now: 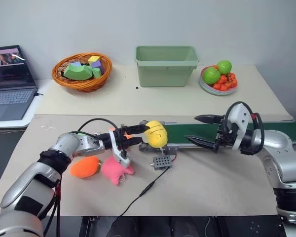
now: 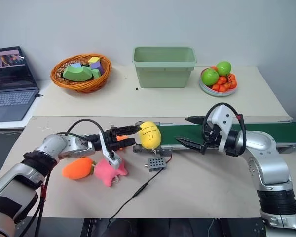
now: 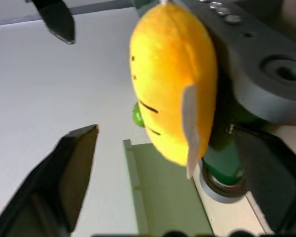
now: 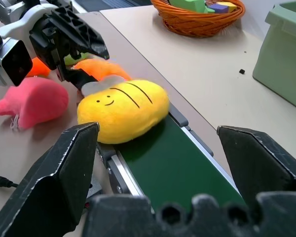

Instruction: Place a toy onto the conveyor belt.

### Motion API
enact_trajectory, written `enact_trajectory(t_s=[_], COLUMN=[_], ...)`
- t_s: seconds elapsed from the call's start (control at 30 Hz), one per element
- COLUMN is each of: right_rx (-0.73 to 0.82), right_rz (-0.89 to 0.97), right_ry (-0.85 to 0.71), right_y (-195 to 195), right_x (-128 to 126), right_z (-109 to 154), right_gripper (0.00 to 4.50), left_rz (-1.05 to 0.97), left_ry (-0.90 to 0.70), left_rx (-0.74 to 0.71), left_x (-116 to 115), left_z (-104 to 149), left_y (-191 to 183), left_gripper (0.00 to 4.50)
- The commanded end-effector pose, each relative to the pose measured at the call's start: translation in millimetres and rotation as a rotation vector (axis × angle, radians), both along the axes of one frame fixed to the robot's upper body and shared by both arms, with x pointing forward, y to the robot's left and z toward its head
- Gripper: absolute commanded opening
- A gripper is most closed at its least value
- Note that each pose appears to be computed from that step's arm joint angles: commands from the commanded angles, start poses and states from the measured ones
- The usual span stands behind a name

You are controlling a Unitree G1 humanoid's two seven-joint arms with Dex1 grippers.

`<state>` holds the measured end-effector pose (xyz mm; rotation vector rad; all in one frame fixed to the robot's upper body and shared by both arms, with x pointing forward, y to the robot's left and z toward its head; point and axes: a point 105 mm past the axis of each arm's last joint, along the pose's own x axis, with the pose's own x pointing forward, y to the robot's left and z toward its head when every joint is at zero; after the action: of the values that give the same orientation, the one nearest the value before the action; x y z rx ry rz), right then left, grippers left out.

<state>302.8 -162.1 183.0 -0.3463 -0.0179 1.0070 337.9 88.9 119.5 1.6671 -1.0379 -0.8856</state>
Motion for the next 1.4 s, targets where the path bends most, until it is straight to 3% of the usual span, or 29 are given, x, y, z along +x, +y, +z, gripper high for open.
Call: enact_trajectory(t_s=[0.03, 0.17, 0.27, 0.37, 0.5, 0.57, 0.7, 0.83, 0.97, 1.4], right_rx=[0.005, 0.005, 0.001, -0.001, 0.0, -0.001, 0.001, -0.001, -0.003, -0.006], right_rz=[0.006, 0.007, 0.0, -0.005, -0.008, -0.014, -0.029, -0.043, -0.049, -0.055], right_ry=[-0.068, -0.068, -0.067, -0.065, -0.066, -0.067, -0.066, -0.067, -0.067, -0.064], right_y=[0, 1, -1, -3, -3, -4, -8, -14, -15, -17], right_x=[-4, -1, 1, 3, 6, 7, 7, 8, 8, 8], right_z=[16, 16, 15, 14, 14, 14, 14, 15, 15, 16], right_gripper=[4.5, 4.5, 4.5, 4.5, 4.5, 4.5, 4.5, 4.5, 4.5, 4.5], left_rz=[0.052, 0.112, 0.226, 0.307, 0.31, 0.278, 0.192, 0.066, 0.032, 0.135], left_ry=[0.028, 0.108, 0.297, 0.528, 1.114, 1.26, 1.629, 1.885, 1.946, 1.661], left_rx=[-0.011, -0.109, -0.297, -0.445, -0.689, -0.762, -0.732, -0.654, -0.696, -0.575], left_x=[7, 12, 22, 28, 18, 13, -18, -50, -51, -40], left_z=[1, 16, 34, 50, 59, 65, 60, 60, 63, 55], left_y=[6, 14, 27, 43, 62, 67, 61, 54, 54, 43], left_gripper=[4.47, 4.47, 4.47, 4.47, 4.47, 4.47, 4.47, 4.47, 4.47, 4.47])
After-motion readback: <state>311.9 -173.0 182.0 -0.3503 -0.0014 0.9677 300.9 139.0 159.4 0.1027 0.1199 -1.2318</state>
